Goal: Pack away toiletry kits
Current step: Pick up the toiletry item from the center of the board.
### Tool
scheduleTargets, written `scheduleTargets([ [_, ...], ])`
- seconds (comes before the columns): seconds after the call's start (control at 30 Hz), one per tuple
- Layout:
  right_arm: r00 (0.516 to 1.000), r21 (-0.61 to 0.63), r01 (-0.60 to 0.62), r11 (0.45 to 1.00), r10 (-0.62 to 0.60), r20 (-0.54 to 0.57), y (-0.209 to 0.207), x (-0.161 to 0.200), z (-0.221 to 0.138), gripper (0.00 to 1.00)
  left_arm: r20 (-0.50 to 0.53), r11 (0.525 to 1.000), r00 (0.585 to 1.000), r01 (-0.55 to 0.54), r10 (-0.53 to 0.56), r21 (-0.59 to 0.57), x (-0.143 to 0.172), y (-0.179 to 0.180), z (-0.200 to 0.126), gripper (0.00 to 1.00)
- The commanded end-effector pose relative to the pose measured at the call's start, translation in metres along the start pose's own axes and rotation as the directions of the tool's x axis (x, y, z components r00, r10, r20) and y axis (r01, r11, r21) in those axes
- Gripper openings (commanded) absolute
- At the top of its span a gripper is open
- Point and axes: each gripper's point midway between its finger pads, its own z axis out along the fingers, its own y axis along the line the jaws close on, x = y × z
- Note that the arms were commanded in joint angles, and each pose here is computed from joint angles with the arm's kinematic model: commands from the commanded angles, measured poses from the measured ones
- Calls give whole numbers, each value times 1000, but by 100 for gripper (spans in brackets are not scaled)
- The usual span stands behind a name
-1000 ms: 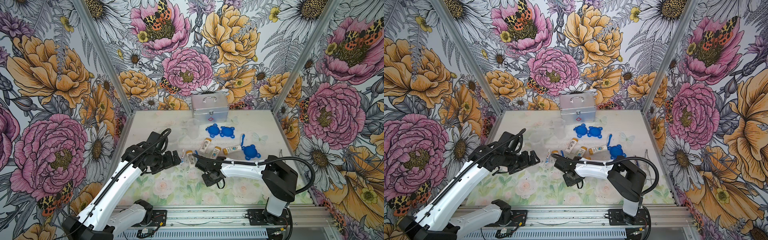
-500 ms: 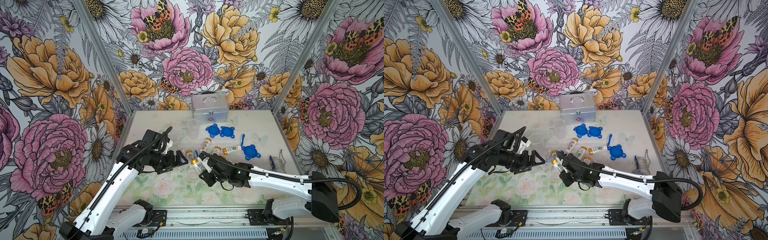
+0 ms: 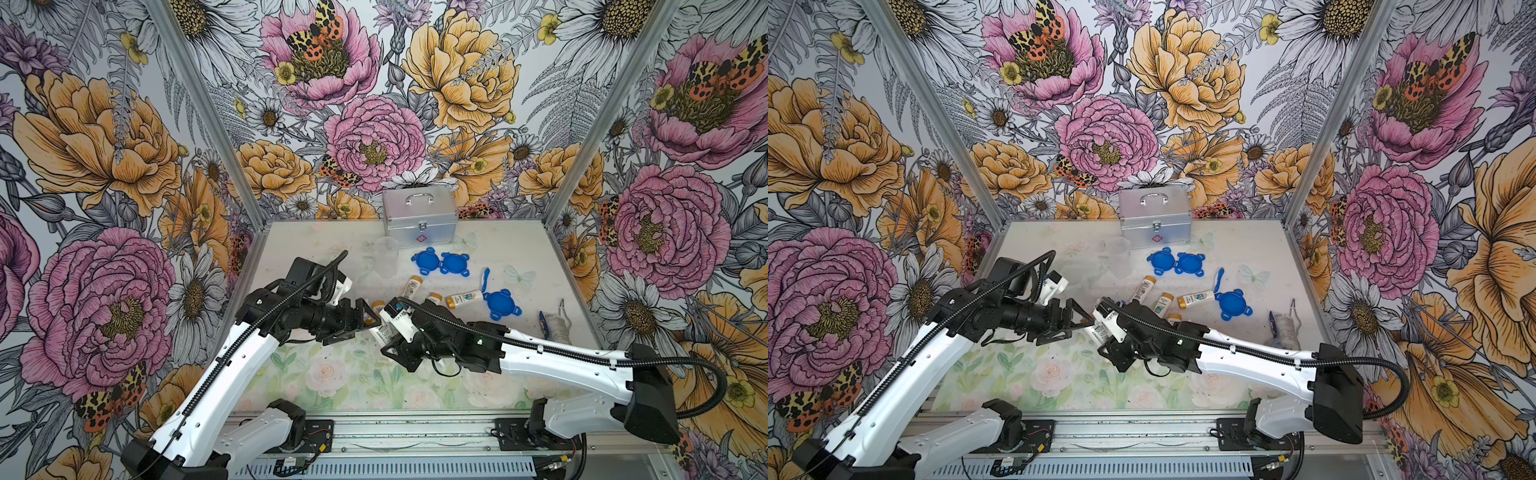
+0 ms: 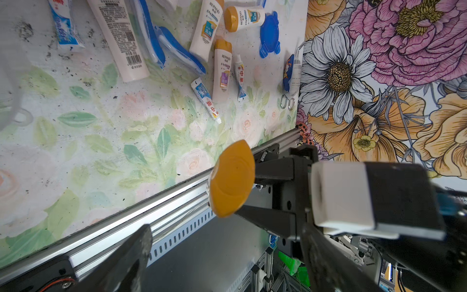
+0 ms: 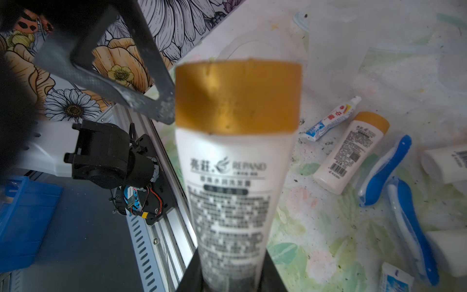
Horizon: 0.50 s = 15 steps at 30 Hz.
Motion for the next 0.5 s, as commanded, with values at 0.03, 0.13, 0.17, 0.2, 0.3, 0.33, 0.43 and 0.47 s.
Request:
scheduleTargets([
  [0.03,998,-56,48,997,-45,47,17,-16,-6,10,0,1000,1000,-18,18,21,-2,-2,5,89],
  [0.13,997,-73,60,996,-56,45,22,-15,-7,10,0,999,1000,-18,18,27,-4,-4,7,83],
  [0.17,997,-74,62,995,-59,44,23,-15,-7,10,0,999,1000,-18,18,28,-5,-4,8,81],
  [0.2,997,-77,67,995,-64,42,23,-14,-7,10,-4,999,1000,-21,21,28,-4,-5,9,79],
  [0.3,995,-74,86,994,-82,52,23,-16,-10,11,-16,999,1000,-26,26,21,-3,-6,14,76],
  [0.33,995,-78,89,993,-85,53,24,-16,-11,11,-17,999,999,-29,29,17,-4,-6,16,75],
  [0.43,995,-82,84,993,-80,52,25,-16,-11,10,-20,1000,999,-25,26,17,-4,-6,19,70],
  [0.47,995,-85,83,993,-78,54,26,-16,-12,10,-21,1000,999,-24,25,17,-4,-5,20,68],
])
